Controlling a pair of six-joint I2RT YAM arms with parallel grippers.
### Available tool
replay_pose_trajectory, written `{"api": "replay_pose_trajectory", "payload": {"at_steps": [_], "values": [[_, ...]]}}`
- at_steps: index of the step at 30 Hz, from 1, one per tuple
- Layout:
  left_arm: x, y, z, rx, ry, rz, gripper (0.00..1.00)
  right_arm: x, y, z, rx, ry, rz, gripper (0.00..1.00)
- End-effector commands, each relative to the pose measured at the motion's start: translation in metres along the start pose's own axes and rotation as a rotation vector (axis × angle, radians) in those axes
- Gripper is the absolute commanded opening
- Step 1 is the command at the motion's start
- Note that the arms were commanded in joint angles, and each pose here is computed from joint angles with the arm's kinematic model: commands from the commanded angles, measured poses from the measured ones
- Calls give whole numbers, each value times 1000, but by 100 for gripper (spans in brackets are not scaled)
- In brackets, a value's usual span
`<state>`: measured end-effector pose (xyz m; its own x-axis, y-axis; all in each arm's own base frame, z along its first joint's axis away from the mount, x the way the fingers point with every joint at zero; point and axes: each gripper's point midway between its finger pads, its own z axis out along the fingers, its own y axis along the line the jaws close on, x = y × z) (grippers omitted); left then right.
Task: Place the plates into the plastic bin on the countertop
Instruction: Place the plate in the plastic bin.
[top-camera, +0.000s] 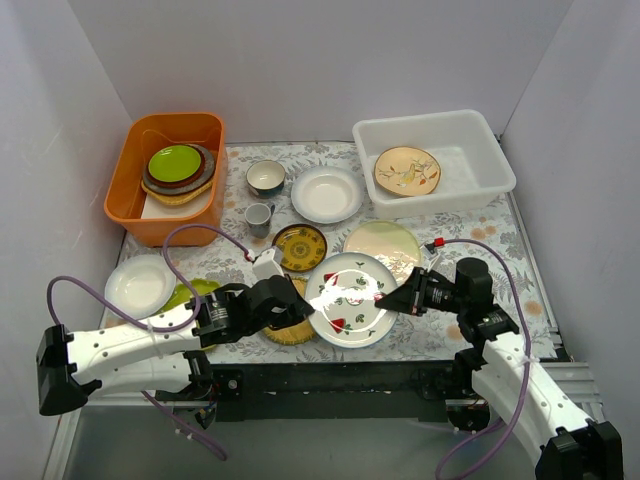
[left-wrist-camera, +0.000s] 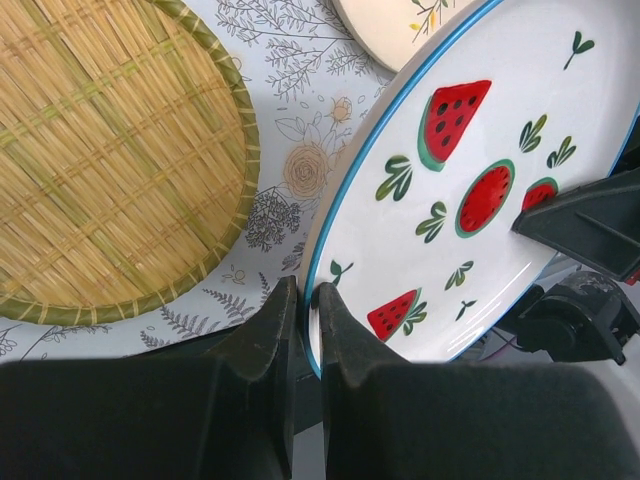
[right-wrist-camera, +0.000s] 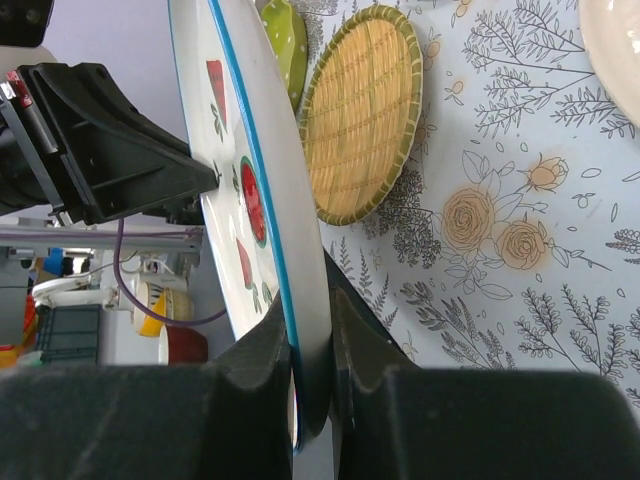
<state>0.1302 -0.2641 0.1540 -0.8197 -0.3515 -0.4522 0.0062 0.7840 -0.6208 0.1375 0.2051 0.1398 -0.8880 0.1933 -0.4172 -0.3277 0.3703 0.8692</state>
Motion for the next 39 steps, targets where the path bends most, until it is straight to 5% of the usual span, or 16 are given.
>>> {"api": "replay_pose_trajectory", "payload": {"at_steps": [1,5,9,14,17,30,39], "values": [[-24,-74,-19,237,-46,-98,0,-10,2,2,11,-17,-90,1],[-23,-70,-16,204,-45,-88,2,-19,7,2,16,-27,-117,1],[-20,-62,-10,159,-40,-59,27,-26,5,3,48,-23,-123,1],[-15,-54,-1,107,-29,-18,77,-41,7,6,71,-25,-137,1],[-14,-52,3,77,-24,11,86,-55,9,6,89,-37,-161,1],[-19,-26,22,-79,2,229,98,-99,18,-2,130,-87,-198,1],[-57,-11,35,-122,35,418,98,-135,39,-15,135,-148,-258,1]]}}
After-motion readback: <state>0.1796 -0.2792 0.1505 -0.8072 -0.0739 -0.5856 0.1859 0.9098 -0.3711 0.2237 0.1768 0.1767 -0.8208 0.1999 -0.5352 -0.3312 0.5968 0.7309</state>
